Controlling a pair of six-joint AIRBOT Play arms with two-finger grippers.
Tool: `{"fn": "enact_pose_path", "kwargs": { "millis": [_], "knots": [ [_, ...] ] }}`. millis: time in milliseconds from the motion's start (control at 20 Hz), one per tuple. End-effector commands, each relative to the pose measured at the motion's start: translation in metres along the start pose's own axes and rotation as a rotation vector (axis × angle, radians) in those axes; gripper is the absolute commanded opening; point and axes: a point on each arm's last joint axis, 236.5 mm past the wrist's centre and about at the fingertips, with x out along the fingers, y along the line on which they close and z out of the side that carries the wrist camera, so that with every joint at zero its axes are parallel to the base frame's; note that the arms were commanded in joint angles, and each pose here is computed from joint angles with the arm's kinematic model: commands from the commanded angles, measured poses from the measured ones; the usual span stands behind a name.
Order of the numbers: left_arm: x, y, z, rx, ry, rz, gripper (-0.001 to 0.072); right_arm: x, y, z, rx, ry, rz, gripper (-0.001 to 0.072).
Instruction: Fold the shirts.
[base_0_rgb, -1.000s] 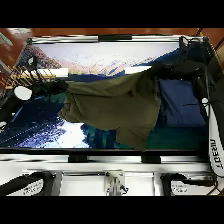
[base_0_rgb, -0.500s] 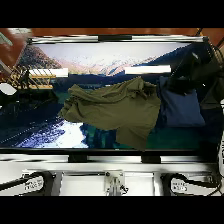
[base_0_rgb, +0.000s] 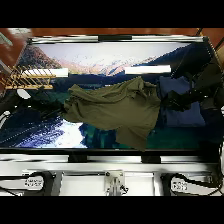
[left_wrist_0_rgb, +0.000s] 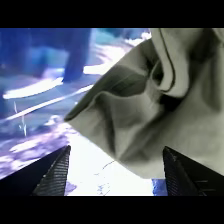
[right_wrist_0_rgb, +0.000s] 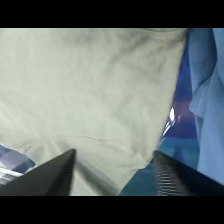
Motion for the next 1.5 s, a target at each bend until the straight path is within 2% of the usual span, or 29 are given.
{"fn": "enact_pose_path", "kwargs": {
  "millis": [0,50,150,200,250,300,550,950,1000,1100,1300,1450],
  "knots": [
    [0.023,-0.004,-0.006,-0.011,0.045,-0.023,0.0665,0.004,0.001,-0.006,0.012,0.029,0.016,0.067],
    [0.024,-0.006,-0.002,-0.025,0.031,-0.034,0.0618,0.008,0.0,-0.012,0.019,0.049,0.019,0.067],
    [0.023,-0.013,0.007,-0.045,-0.006,-0.063,0.0239,0.02,-0.006,-0.029,0.036,0.106,0.015,0.067],
    [0.022,-0.015,0.011,-0.049,-0.021,-0.07,0.0125,0.029,-0.009,-0.04,0.04,0.14,0.006,0.067],
    [0.02,-0.017,0.014,-0.046,-0.031,-0.072,0.0117,0.037,-0.011,-0.051,0.042,0.17,-0.003,0.067],
    [0.018,-0.018,0.017,-0.031,-0.038,-0.075,0.0032,0.046,-0.01,-0.06,0.037,0.194,-0.005,0.067],
    [0.002,-0.029,0.015,0.073,-0.028,-0.089,0.0032,0.08,-0.005,-0.078,-0.001,0.235,-0.035,0.067],
    [-0.027,-0.043,0.018,0.166,-0.092,-0.101,0.0032,0.112,-0.019,-0.082,0.063,0.284,-0.067,0.0666],
    [-0.031,-0.045,0.019,0.178,-0.101,-0.103,0.0032,0.118,-0.017,-0.075,0.049,0.255,-0.074,0.0576],
    [-0.044,-0.052,0.024,0.216,-0.139,-0.11,0.0031,0.124,-0.001,-0.058,0.034,0.181,-0.049,0.0072],
    [-0.14,-0.098,0.061,0.368,-0.393,-0.128,0.0031,0.063,0.071,0.005,-0.163,-0.034,0.061,0.0057],
    [-0.305,-0.166,0.074,0.567,-0.815,-0.139,0.0031,-0.087,0.163,0.06,-0.43,-0.442,0.101,0.0057]
  ]
}}
